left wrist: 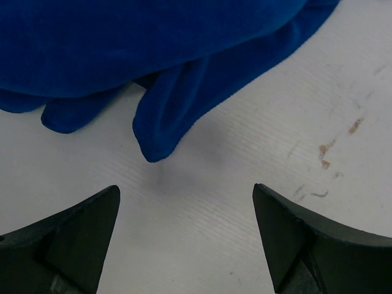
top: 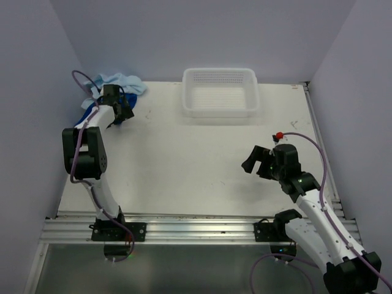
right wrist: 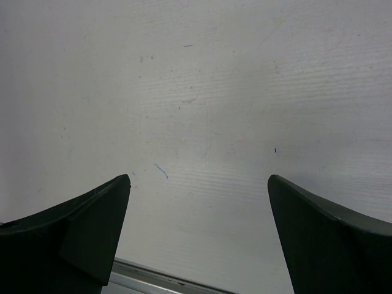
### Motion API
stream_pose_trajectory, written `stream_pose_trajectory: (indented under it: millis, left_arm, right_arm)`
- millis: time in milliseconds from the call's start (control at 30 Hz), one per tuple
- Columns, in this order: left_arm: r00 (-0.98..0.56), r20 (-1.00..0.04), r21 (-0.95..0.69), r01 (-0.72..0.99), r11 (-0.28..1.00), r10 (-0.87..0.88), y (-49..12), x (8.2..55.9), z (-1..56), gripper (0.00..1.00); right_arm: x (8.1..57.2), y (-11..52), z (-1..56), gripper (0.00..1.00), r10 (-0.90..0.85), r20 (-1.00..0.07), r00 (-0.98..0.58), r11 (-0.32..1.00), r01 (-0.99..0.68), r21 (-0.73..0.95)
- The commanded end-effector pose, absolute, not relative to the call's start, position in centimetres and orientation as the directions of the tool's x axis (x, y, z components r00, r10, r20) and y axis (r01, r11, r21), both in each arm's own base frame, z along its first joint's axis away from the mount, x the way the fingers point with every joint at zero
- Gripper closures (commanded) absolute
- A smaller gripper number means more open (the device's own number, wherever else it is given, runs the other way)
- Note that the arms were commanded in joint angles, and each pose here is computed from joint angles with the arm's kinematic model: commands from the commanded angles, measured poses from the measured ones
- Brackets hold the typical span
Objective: Roll the towels
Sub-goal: Grab a towel with the left arm
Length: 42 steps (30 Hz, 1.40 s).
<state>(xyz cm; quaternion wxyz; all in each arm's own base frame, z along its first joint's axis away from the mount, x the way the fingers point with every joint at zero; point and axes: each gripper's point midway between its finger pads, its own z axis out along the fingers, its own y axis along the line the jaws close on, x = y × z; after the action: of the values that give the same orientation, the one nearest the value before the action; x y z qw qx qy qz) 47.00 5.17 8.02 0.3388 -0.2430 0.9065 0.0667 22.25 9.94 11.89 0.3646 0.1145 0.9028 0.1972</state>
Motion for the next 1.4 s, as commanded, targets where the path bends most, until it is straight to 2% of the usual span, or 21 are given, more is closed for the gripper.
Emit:
stream_pose_trajectory:
  millis: [0, 200, 300, 400, 433, 500, 533, 633, 733, 933, 1000, 1067, 1100, 1133, 1200, 1233, 1300, 1333, 1367]
  left_arm:
    - [-0.574, -0.698, -0.073, -0.538, 0.840, -0.428, 8.1, 49.8, 9.1, 0.07]
    - [-0.562, -0.667, -0.118, -0.569, 0.814, -0.489, 10.4, 51.5, 6.8, 0.09]
    - [-0.546, -0.679, -0.157, -0.545, 0.824, -0.490, 10.7, 52.7, 6.4, 0.13]
    - [-0.557, -0.672, -0.168, -0.529, 0.832, -0.489, 10.5, 53.5, 5.7, 0.30]
    - [-0.559, -0.671, -0.170, -0.523, 0.835, -0.487, 10.4, 53.6, 5.7, 0.43]
    - [-0.559, -0.671, -0.170, -0.523, 0.835, -0.487, 10.5, 53.6, 5.7, 0.60]
    - [-0.558, -0.673, -0.172, -0.521, 0.836, -0.486, 10.5, 53.6, 5.9, 0.78]
    - [-0.517, -0.706, -0.198, -0.514, 0.835, -0.485, 10.5, 52.9, 8.4, 1.00]
    - [-0.411, -0.787, -0.248, -0.474, 0.845, -0.461, 10.5, 53.2, 14.2, 1.00]
    - [-0.270, -0.827, -0.379, -0.380, 0.844, -0.493, 9.6, 52.7, 26.0, 1.00]
    - [-0.205, -0.829, -0.451, -0.307, 0.838, -0.521, 7.9, 50.5, 30.8, 1.00]
    - [-0.181, -0.797, -0.524, -0.265, 0.809, -0.576, 6.3, 48.5, 31.3, 1.00]
    - [-0.142, -0.802, -0.554, -0.190, 0.811, -0.581, 5.0, 46.4, 34.1, 1.00]
    - [-0.175, -0.776, -0.576, -0.191, 0.794, -0.605, 3.9, 45.0, 32.1, 1.00]
    - [-0.168, -0.781, -0.590, -0.115, 0.799, -0.601, 0.9, 41.8, 33.6, 1.00]
    - [-0.220, -0.769, -0.589, -0.119, 0.799, -0.600, -0.6, 40.4, 30.8, 1.00]
    - [-0.251, -0.793, -0.579, 0.023, 0.815, -0.556, -6.6, 37.5, 31.3, 1.00]
    - [-0.313, -0.778, -0.583, 0.039, 0.811, -0.544, -9.0, 36.2, 28.8, 1.00]
    - [-0.346, -0.780, -0.589, 0.120, 0.799, -0.522, -13.3, 34.1, 28.9, 1.00]
  right_arm:
    - [22.9, 10.7, 12.7, 0.01, 0.330, -0.641, -0.692, 0.892, 0.007, 0.452]
    - [23.2, 10.6, 12.5, 0.01, 0.328, -0.638, -0.696, 0.895, 0.012, 0.446]
    - [23.1, 10.5, 12.2, 0.01, 0.324, -0.630, -0.706, 0.899, 0.021, 0.438]
    - [23.2, 10.5, 11.8, 0.01, 0.320, -0.620, -0.716, 0.903, 0.032, 0.429]
    - [23.1, 10.4, 11.7, 0.01, 0.319, -0.618, -0.719, 0.904, 0.035, 0.427]
    - [23.3, 10.4, 11.7, 0.01, 0.323, -0.615, -0.719, 0.903, 0.040, 0.427]
    - [23.2, 10.5, 11.7, 0.01, 0.322, -0.611, -0.723, 0.902, 0.039, 0.429]
    - [23.1, 10.8, 12.2, 0.01, 0.325, -0.604, -0.727, 0.896, 0.033, 0.442]
    - [23.2, 10.8, 13.1, 0.01, 0.333, -0.615, -0.715, 0.891, 0.025, 0.452]
    - [24.1, 10.5, 18.0, 0.02, 0.367, -0.682, -0.633, 0.884, 0.008, 0.468]
    - [24.2, 10.2, 19.6, 0.02, 0.369, -0.704, -0.607, 0.885, -0.001, 0.465]
    - [23.7, 9.9, 20.2, 0.02, 0.358, -0.712, -0.604, 0.893, -0.002, 0.451]
    - [23.6, 9.6, 20.6, 0.02, 0.360, -0.718, -0.596, 0.896, 0.006, 0.443]
    - [23.2, 9.5, 20.4, 0.02, 0.358, -0.712, -0.604, 0.897, 0.012, 0.441]
    - [22.6, 9.3, 20.7, 0.02, 0.364, -0.714, -0.598, 0.894, 0.011, 0.447]
    - [22.4, 9.4, 20.8, 0.02, 0.372, -0.710, -0.598, 0.889, 0.010, 0.458]
    - [21.9, 9.6, 20.5, 0.02, 0.387, -0.700, -0.600, 0.878, 0.009, 0.478]
    - [21.8, 9.9, 20.4, 0.02, 0.400, -0.688, -0.605, 0.867, 0.008, 0.498]
    - [21.6, 10.0, 19.9, 0.02, 0.407, -0.676, -0.614, 0.862, 0.014, 0.506]
